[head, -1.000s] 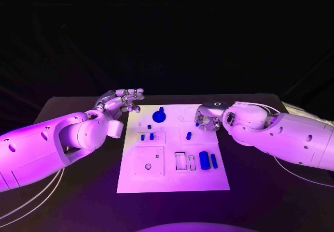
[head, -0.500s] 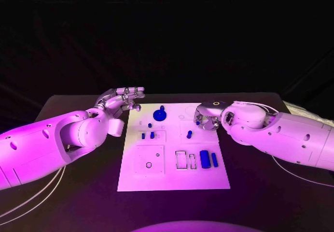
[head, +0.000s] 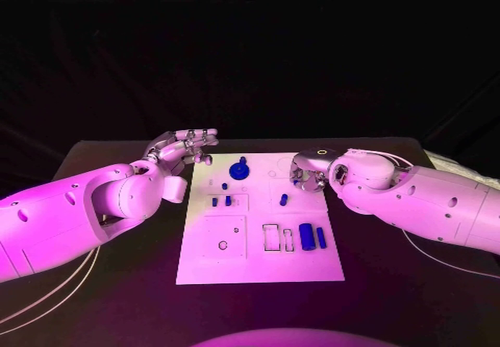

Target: Assemble the parts on the task board

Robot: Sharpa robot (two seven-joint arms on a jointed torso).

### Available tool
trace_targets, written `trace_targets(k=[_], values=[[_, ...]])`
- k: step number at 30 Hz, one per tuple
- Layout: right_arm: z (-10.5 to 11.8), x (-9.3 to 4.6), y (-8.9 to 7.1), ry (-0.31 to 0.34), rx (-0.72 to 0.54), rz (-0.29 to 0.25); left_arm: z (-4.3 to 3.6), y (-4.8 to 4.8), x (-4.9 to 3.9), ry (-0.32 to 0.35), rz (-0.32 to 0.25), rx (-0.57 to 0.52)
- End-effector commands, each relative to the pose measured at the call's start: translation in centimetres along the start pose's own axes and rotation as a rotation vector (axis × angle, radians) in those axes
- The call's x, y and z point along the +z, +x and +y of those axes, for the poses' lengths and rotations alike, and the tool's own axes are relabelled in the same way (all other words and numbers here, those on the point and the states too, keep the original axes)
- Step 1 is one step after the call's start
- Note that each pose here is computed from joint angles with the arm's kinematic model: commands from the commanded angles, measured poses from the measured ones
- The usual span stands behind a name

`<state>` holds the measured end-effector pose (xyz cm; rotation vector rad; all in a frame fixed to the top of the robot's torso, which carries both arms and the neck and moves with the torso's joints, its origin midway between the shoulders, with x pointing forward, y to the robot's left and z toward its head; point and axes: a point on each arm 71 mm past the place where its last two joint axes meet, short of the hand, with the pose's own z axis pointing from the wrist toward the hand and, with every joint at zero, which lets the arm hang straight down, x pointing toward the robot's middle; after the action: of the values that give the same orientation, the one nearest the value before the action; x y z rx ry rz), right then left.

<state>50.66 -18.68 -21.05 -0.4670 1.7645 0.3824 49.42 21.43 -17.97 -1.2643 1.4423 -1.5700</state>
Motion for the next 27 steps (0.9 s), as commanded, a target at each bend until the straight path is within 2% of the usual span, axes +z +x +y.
trace_targets(k=[1, 7, 11, 15, 21, 27], values=[[0.2, 0.0, 1.0, 0.002, -0.001, 0.029, 0.09, 0.29, 0.07, -0.007, 0.028, -0.013], [0.6, -0.2, 0.6, -0.02, 0.027, -0.029, 0.19, 0.24, 0.11, -0.018, 0.029, -0.013], [0.8, -0.7, 0.1, -0.043, 0.078, -0.089, 0.24, 0.09, 0.14, -0.025, 0.027, -0.012], [0.6, -1.2, -0.5, -0.038, 0.155, -0.143, 0.26, -0.05, 0.14, -0.027, 0.024, -0.011], [0.7, -2.0, -1.3, -0.036, 0.205, -0.184, 0.28, -0.08, 0.15, -0.029, 0.024, -0.011], [2.5, -2.5, -1.9, -0.08, 0.241, -0.192, 0.3, -0.1, 0.15, -0.03, 0.024, -0.011]])
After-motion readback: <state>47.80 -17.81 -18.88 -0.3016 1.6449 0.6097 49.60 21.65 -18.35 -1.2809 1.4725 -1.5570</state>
